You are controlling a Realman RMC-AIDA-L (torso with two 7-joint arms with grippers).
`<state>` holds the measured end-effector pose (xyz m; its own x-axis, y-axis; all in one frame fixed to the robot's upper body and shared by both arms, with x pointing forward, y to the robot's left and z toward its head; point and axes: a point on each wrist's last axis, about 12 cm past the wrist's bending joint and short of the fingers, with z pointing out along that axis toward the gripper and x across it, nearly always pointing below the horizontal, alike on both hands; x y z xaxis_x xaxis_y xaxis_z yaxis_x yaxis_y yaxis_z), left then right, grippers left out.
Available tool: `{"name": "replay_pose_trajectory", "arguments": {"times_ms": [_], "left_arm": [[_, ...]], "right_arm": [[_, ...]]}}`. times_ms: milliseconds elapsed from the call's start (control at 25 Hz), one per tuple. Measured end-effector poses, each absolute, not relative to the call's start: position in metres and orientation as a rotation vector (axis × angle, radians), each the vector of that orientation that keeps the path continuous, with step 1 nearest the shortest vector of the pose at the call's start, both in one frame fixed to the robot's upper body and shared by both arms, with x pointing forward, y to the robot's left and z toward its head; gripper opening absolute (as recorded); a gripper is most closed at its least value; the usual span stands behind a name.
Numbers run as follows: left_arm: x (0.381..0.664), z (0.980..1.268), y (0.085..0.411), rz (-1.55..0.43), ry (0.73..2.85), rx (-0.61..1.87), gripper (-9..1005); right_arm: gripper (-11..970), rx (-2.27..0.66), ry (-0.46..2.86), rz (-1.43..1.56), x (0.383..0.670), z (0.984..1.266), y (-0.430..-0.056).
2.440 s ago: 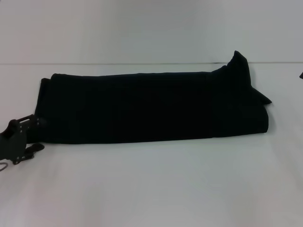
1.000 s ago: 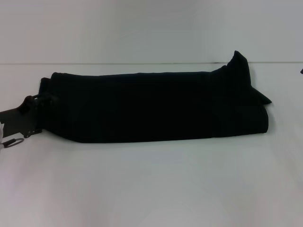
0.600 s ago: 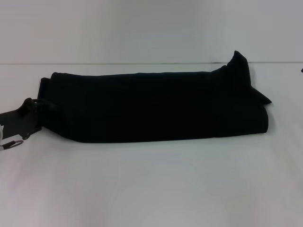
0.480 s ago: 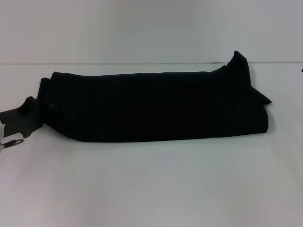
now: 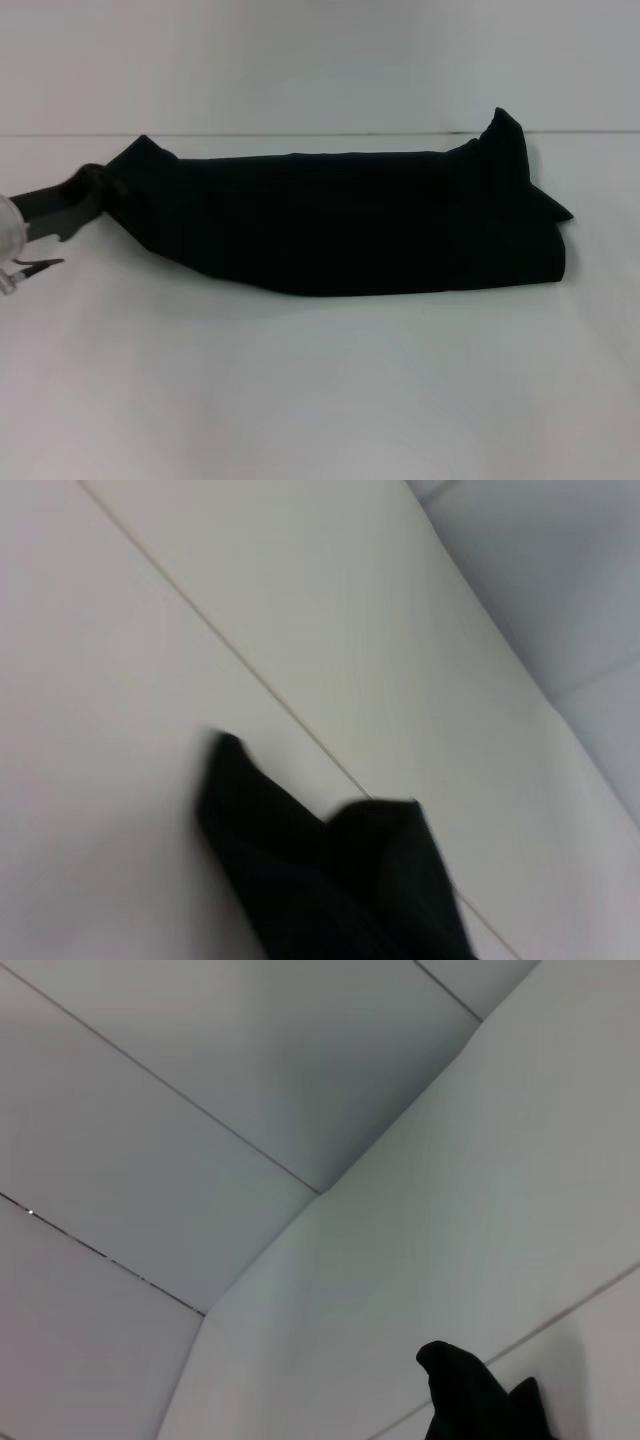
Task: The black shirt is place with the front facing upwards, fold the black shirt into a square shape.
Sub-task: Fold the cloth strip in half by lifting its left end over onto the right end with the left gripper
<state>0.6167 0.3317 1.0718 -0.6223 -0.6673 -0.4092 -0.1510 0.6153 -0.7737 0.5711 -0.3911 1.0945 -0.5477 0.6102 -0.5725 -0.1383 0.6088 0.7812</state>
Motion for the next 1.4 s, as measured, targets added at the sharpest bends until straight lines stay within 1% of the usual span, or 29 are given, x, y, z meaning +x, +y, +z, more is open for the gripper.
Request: {"name": "replay_pose_trajectory", "arguments": {"times_ms": [120,320,400,640,800,920,1160,1240,1280,1320,1400], "left_arm": [[0.618,1.071,0.345,-0.834,2.111,-0.668,43],[0.609,1.07,0.37,-0.738,2.088,-0.712,44],[0.597,1.066,0.384,-0.707,2.069,-0.755,44],[0.574,1.051,0.404,-0.655,2.023,-0.887,44],[0.561,1.042,0.409,-0.647,1.993,-0.953,43],[0.56,1.047,0.401,-0.728,1.975,-0.87,45],[0.575,1.084,0.37,-1.038,1.845,-0.598,48],[0.585,1.098,0.358,-1.12,1.821,-0.516,49],[0.598,1.112,0.339,-1.184,1.822,-0.416,49],[0.598,1.112,0.339,-1.184,1.822,-0.416,51],[0.61,1.121,0.319,-1.224,1.838,-0.336,54]], "right_arm": [[854,0.385,1.916,1.022,0.57,1.094,-0.393],[852,0.402,1.919,1.005,0.57,1.092,-0.395],[852,0.406,1.919,0.999,0.57,1.092,-0.396],[852,0.403,1.916,0.993,0.573,1.094,-0.396],[852,0.402,1.919,0.987,0.576,1.094,-0.394],[852,0.401,1.921,0.988,0.576,1.094,-0.394],[852,0.403,1.924,0.989,0.574,1.092,-0.393],[852,0.4,1.925,0.991,0.573,1.091,-0.393],[852,0.399,1.925,0.994,0.573,1.091,-0.392],[852,0.399,1.925,0.994,0.573,1.091,-0.392],[852,0.396,1.924,0.996,0.573,1.091,-0.391]]}}
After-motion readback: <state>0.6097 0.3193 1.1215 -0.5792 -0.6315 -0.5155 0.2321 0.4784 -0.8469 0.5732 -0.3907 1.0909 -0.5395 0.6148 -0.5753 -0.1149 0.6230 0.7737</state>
